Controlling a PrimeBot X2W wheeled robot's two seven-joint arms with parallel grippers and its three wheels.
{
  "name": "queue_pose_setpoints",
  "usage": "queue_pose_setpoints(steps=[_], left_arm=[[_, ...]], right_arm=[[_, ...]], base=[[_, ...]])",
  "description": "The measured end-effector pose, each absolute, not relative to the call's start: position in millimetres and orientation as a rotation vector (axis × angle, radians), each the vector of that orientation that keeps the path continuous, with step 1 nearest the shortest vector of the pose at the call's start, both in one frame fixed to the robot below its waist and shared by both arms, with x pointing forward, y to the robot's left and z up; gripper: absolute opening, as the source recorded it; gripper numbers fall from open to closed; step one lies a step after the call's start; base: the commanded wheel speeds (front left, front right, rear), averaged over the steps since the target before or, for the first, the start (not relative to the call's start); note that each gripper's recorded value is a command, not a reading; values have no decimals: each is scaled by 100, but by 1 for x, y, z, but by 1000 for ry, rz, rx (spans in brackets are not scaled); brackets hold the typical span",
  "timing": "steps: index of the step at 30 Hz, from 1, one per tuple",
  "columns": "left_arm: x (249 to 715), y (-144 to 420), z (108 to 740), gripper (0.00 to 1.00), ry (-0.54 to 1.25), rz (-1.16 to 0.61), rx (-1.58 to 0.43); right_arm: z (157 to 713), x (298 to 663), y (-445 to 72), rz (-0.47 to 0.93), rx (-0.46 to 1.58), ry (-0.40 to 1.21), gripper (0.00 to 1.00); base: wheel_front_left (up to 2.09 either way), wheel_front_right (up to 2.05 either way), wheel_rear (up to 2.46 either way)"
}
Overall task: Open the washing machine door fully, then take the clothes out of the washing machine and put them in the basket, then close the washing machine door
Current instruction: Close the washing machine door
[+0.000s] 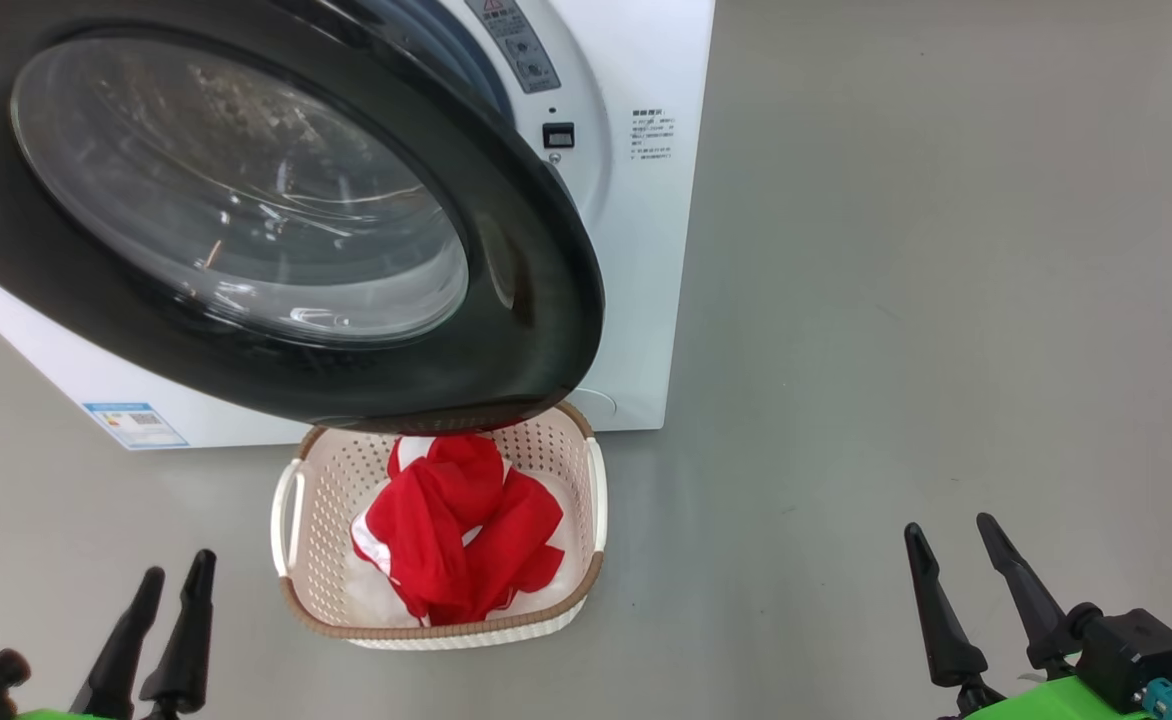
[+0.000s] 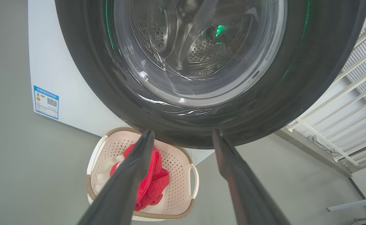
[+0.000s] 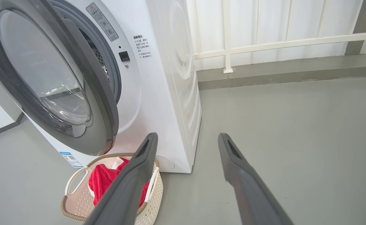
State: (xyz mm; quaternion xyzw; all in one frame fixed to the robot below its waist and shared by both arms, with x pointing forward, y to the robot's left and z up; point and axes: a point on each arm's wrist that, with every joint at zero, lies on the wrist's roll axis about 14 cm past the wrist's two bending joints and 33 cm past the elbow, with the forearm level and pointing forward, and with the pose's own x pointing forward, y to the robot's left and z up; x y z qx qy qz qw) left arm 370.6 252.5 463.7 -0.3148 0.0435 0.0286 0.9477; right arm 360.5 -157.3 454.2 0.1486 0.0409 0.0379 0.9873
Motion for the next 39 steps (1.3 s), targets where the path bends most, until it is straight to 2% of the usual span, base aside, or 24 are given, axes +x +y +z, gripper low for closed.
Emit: queue_pose_setpoints(steps=[7,16,31,32,33,35,36,39], left_arm=[[368,252,472,100,58,29,-419],[365,262,488,100,-16,84,-217],[354,256,468,100,40,100,-202],[353,256,468,100,40,101,-202],[353,256,468,100,41,101,-202],[352,256,468,100,42,104,-205],[352,255,467,100,42,106,-208],[351,252,465,100,44,109,-224]], right_arm=[[456,359,-163,59,296,73,100],[461,357,-167,48,296,58,100],[461,357,-164,55,301,59,100],[461,357,-163,60,301,60,98],[461,358,-160,67,302,61,79],[460,358,-152,91,305,67,18],[460,359,-148,103,308,70,0],[460,363,-133,147,313,74,0]], base=[[0,0,0],[0,0,0],[0,0,0],[0,0,0],[0,0,0],[0,0,0],[0,0,0],[0,0,0]])
